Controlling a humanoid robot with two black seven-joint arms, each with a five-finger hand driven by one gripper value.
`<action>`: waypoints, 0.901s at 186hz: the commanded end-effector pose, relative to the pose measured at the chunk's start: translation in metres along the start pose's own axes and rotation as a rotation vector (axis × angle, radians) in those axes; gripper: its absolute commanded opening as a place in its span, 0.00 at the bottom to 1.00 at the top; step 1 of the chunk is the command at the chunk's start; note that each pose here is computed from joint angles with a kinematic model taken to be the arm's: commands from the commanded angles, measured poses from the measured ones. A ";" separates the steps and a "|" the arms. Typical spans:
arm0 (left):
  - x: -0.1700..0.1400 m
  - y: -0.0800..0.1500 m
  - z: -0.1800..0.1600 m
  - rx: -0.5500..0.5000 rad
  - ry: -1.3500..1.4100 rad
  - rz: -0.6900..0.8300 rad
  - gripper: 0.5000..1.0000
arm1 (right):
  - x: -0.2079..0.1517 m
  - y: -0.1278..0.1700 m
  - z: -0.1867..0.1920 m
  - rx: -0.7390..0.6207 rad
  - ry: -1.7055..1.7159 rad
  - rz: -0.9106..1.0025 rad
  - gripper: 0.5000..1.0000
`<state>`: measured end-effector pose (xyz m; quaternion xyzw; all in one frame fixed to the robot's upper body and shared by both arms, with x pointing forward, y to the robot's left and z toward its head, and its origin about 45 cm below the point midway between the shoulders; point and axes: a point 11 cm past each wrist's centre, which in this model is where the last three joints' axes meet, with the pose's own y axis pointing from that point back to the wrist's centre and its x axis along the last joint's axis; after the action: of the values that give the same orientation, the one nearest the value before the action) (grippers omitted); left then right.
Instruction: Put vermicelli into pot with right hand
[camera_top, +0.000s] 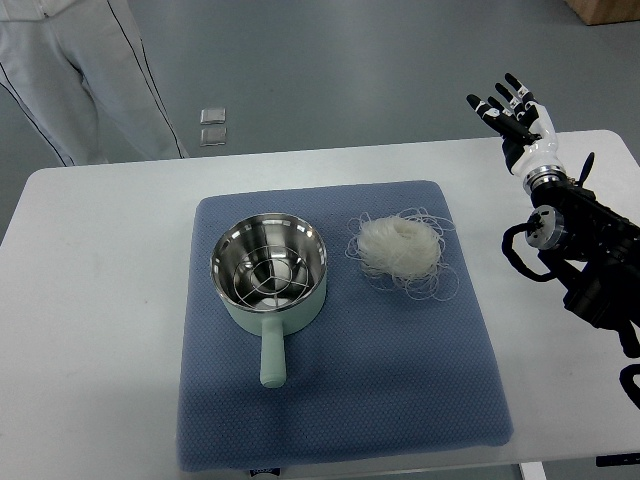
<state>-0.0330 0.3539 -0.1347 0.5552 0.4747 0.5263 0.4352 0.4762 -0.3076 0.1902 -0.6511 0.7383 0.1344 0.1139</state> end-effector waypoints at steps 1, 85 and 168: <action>0.000 0.000 0.000 -0.001 0.000 -0.002 1.00 | 0.000 0.000 0.000 0.000 0.000 -0.001 0.80; 0.001 0.000 0.000 0.000 -0.001 0.003 1.00 | 0.001 0.000 0.000 0.000 0.002 -0.001 0.81; 0.000 0.000 0.000 -0.001 0.000 0.001 1.00 | 0.002 0.000 -0.001 0.001 0.004 0.001 0.81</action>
<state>-0.0326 0.3544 -0.1347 0.5553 0.4742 0.5269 0.4349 0.4761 -0.3086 0.1903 -0.6512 0.7384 0.1336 0.1132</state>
